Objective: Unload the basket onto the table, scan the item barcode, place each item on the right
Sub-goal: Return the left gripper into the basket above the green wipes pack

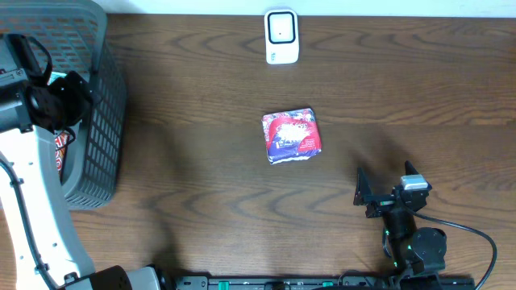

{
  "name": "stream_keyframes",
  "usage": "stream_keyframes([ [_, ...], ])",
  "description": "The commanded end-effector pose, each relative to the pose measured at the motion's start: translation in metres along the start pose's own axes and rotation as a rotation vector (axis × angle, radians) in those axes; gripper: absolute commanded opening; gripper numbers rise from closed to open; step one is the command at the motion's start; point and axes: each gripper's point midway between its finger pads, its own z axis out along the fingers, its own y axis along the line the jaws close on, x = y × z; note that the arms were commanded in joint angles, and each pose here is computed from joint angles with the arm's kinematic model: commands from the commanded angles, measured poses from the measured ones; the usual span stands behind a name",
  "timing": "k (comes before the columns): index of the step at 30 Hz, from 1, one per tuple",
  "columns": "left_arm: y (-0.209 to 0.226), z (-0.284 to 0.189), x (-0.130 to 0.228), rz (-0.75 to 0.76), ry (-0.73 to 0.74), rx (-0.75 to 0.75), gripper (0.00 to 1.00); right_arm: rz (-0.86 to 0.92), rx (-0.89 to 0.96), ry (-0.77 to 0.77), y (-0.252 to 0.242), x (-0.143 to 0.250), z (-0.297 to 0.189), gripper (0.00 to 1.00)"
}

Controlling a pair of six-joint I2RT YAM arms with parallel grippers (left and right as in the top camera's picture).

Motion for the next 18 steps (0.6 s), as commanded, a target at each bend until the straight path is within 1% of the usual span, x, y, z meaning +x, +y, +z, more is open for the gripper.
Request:
stream_keyframes([
  [1, 0.009, 0.012, 0.004, -0.012, 0.018, -0.046, 0.98, -0.005, -0.003, 0.002, 0.001, 0.001, 0.0, 0.99],
  [6, 0.014, 0.018, 0.003, -0.012, 0.005, -0.075, 0.98, -0.005, -0.003, 0.002, 0.001, 0.001, 0.0, 0.99],
  [18, 0.018, 0.037, 0.015, -0.008, 0.038, -0.09, 0.98, -0.005, -0.003, 0.002, 0.001, 0.001, 0.0, 0.99],
])
